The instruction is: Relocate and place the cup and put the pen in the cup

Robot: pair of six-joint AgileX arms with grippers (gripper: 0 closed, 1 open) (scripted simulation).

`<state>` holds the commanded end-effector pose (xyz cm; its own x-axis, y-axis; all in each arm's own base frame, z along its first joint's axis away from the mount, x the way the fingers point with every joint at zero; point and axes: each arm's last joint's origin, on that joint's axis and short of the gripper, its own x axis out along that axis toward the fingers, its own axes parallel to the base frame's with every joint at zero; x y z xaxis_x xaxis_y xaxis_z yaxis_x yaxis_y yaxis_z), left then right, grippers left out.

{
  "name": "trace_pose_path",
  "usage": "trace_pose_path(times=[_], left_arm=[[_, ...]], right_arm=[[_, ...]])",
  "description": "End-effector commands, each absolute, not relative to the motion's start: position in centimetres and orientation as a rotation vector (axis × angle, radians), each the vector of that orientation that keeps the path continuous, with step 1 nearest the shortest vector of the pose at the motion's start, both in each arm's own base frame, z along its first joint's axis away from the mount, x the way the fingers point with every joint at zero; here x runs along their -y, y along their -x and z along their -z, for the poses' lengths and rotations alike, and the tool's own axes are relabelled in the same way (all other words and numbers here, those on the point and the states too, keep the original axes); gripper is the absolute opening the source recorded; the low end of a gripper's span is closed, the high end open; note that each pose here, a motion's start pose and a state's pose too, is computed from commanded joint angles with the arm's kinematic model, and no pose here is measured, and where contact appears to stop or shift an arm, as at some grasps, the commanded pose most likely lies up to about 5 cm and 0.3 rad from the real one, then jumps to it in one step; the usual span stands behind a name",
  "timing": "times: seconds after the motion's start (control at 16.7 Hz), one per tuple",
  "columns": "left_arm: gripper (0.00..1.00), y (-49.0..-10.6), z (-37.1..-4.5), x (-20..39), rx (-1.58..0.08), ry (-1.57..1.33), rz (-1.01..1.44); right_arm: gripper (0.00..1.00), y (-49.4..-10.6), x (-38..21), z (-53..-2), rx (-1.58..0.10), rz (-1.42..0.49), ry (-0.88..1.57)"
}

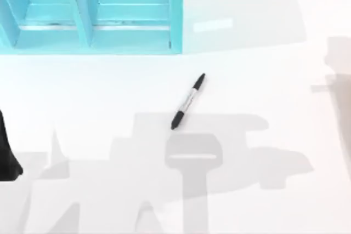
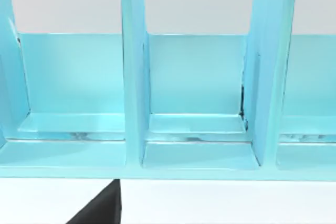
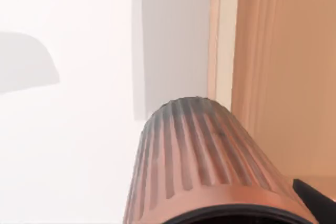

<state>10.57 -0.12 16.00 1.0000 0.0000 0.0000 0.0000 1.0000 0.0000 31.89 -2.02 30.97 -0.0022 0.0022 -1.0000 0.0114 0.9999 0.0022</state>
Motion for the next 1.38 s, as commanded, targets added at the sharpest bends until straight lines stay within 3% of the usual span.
trace_pose_path(times=[0.3, 0.6, 0.84, 1.38], left_arm=[[1.00, -10.6, -16.0, 0.1, 0.000, 0.000, 0.000], [1.00, -10.6, -16.0, 0.1, 0.000, 0.000, 0.000], [1.00, -10.6, -16.0, 0.1, 0.000, 0.000, 0.000], [1.00, -10.6, -16.0, 0.1, 0.000, 0.000, 0.000]], right_arm=[[0.00, -33.7, 0.1, -29.5, -1.582, 0.022, -0.012], [0.00, -37.3, -8.4, -25.3, -1.554, 0.041, 0.017], [0.00, -38.1, -14.3, -22.4, -1.519, 0.045, 0.029], [0.00, -38.2, -14.9, -20.7, -1.517, 0.047, 0.027]])
